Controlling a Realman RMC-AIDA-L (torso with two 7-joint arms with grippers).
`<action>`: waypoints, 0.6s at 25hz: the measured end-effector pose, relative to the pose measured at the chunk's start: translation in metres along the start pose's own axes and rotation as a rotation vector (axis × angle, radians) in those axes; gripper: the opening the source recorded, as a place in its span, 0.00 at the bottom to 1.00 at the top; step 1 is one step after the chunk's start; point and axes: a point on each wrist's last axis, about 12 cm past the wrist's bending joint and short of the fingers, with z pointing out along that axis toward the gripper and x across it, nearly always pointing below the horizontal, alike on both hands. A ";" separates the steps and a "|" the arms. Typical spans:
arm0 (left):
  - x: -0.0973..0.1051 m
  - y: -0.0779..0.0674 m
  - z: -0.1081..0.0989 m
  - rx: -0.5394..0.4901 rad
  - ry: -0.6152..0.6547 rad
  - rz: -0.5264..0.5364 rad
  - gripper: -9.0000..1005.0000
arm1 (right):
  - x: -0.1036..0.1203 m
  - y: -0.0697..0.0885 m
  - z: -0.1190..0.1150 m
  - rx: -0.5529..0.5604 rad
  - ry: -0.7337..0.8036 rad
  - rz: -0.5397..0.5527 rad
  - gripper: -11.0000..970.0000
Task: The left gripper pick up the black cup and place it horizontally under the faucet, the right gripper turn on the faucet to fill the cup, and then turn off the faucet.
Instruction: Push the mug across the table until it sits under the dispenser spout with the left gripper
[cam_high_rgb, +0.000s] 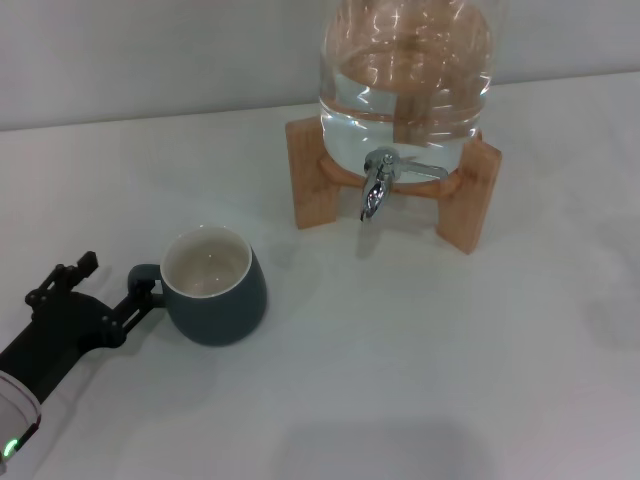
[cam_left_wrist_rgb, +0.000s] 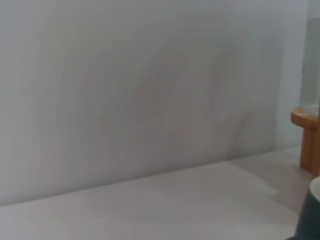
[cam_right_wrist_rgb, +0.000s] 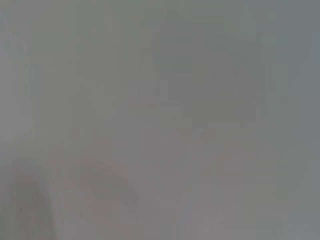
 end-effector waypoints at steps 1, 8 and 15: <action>0.000 -0.001 0.000 0.004 0.001 0.002 0.89 | 0.000 0.000 0.000 0.000 0.000 0.000 0.88; 0.000 -0.001 0.001 0.008 0.001 0.004 0.66 | 0.000 0.000 0.000 0.001 -0.001 0.002 0.88; -0.001 -0.002 0.001 0.012 -0.005 0.004 0.39 | 0.000 0.000 0.000 0.000 -0.001 0.000 0.88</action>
